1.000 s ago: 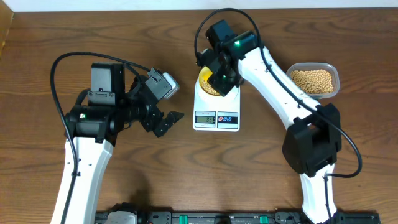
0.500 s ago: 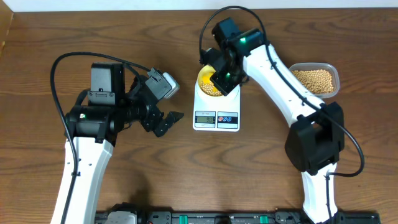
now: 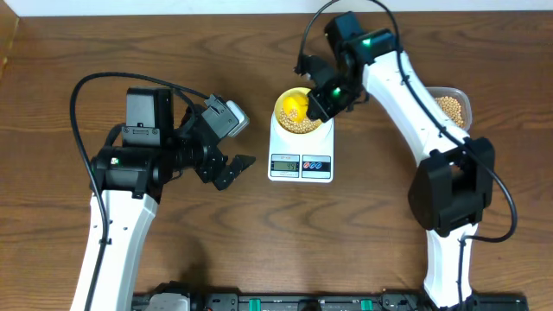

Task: Scoop item into bowl and weigh 50g on scale
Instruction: 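Hold the scoop inside the bowl with the right gripper, tilting it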

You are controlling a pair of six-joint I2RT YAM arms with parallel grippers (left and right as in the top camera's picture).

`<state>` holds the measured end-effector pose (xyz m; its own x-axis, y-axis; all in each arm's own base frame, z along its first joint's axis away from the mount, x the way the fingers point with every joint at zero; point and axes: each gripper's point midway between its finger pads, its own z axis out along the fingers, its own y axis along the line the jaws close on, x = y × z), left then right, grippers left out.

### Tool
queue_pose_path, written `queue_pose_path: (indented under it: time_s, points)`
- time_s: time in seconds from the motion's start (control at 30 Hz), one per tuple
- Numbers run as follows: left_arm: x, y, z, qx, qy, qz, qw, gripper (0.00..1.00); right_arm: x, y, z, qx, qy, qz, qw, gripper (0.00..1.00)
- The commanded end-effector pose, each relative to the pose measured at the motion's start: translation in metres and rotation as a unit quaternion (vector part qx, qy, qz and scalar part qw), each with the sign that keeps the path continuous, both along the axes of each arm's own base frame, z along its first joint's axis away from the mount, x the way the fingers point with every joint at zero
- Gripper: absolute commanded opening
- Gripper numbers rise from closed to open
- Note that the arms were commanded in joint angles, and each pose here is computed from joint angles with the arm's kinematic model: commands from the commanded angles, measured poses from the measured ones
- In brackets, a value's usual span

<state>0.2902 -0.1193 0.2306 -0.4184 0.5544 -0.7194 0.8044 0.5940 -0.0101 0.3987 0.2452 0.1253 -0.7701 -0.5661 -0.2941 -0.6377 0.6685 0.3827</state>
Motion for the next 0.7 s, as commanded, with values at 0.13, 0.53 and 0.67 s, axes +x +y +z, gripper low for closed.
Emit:
queue_pose_path:
  time_s: [0.13,0.53,0.67]
  points:
    - [0.002,0.000,0.006,-0.007,-0.003,0.004,1.000,0.99,0.006,-0.007,0.050,0.089,-0.007,-0.022,0.996,0.01]
    - [0.002,0.000,0.006,-0.007,-0.003,0.004,1.000,0.99,0.004,-0.018,0.062,0.112,0.007,-0.036,0.993,0.01]
    - [0.002,0.000,0.006,-0.007,-0.004,0.004,1.000,0.99,0.004,-0.018,0.063,0.113,0.007,-0.035,0.993,0.01]
